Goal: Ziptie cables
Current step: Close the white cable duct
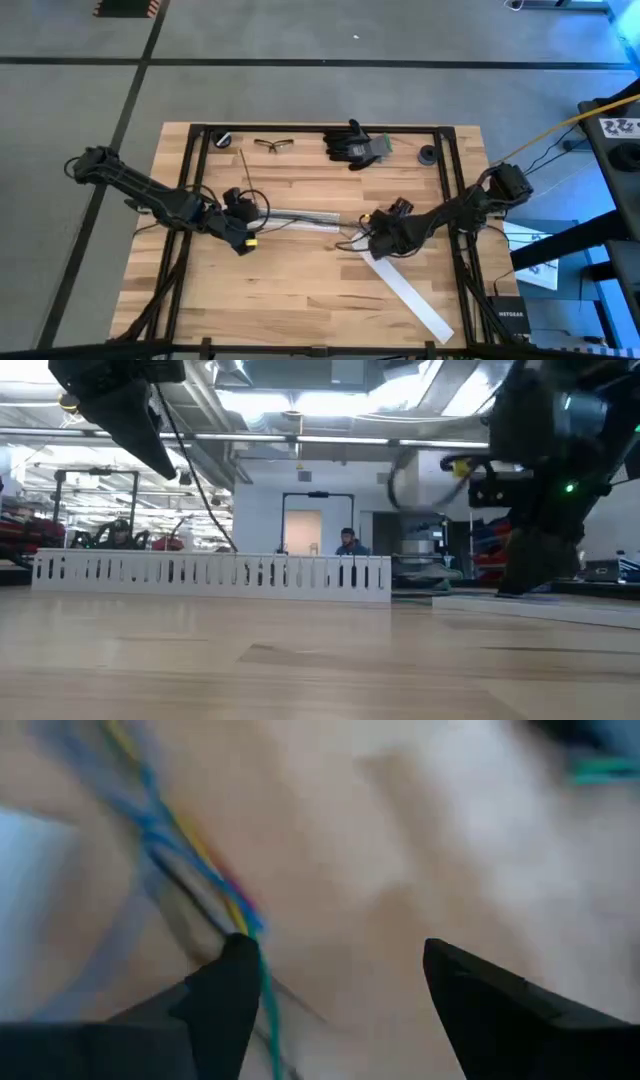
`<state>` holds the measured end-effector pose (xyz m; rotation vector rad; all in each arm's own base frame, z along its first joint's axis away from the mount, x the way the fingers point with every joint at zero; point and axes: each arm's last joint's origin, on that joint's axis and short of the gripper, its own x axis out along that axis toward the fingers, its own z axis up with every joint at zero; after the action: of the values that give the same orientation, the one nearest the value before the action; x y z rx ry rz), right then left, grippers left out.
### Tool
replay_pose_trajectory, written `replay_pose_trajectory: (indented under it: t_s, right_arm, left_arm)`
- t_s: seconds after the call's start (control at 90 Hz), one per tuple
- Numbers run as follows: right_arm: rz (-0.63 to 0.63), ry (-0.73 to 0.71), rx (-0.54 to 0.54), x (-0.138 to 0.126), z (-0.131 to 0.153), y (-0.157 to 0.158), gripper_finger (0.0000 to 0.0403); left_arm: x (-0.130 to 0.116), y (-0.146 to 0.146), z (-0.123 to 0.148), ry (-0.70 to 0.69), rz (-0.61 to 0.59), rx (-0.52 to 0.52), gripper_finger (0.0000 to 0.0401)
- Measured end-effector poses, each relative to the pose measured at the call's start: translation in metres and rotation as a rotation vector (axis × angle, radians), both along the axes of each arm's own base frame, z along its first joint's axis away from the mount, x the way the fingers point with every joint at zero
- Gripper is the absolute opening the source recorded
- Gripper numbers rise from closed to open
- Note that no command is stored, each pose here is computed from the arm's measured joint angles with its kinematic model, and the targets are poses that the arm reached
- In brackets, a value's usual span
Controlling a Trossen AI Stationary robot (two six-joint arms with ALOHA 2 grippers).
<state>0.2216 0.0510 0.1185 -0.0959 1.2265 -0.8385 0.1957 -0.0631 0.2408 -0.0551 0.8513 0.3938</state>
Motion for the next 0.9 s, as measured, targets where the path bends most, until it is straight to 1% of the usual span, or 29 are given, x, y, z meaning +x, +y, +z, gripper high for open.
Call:
replay_pose_trajectory:
  t_s: [0.044,0.089,0.222,0.289,0.367,0.467,0.544,0.622,0.667,0.756,0.9]
  right_arm:
    - [-0.019,0.074,-0.021,-0.006,0.001,-0.007,0.0261]
    - [-0.040,0.117,-0.012,-0.008,0.004,-0.011,0.0261]
    - [-0.055,0.096,0.037,-0.007,0.023,-0.012,0.0261]
    - [-0.055,0.013,0.100,-0.004,0.034,-0.010,0.0261]
    - [-0.049,-0.095,0.200,-0.001,0.046,-0.007,0.0261]
    - [0.022,-0.272,0.316,0.006,0.051,0.009,0.0261]
    - [0.099,-0.403,0.369,0.010,0.047,0.027,0.0261]
    - [0.162,-0.533,0.362,0.012,0.037,0.044,0.0261]
    - [0.179,-0.581,0.345,0.010,0.028,0.051,0.0261]
    - [0.181,-0.615,0.312,0.007,0.010,0.059,0.0261]
    - [0.198,-0.604,0.321,0.009,-0.009,0.069,0.0261]
  left_arm:
    - [0.000,0.000,0.000,0.000,0.001,0.005,0.0237]
    - [0.000,0.000,0.000,0.000,-0.003,0.013,0.0237]
    - [0.000,0.001,0.000,0.001,-0.004,0.019,0.0237]
    - [0.000,0.001,0.000,0.001,-0.003,0.020,0.0237]
    - [0.000,0.001,0.000,0.000,-0.003,0.020,0.0237]
    - [0.000,0.001,0.000,0.001,-0.003,0.021,0.0237]
    - [0.000,0.001,0.000,0.000,-0.003,0.021,0.0237]
    - [0.000,0.001,0.000,-0.002,0.000,0.026,0.0237]
    - [0.001,0.001,0.000,-0.005,0.001,0.029,0.0237]
    - [0.001,0.000,0.000,-0.005,-0.006,0.034,0.0237]
    - [0.001,0.000,0.000,-0.005,-0.002,0.031,0.0237]
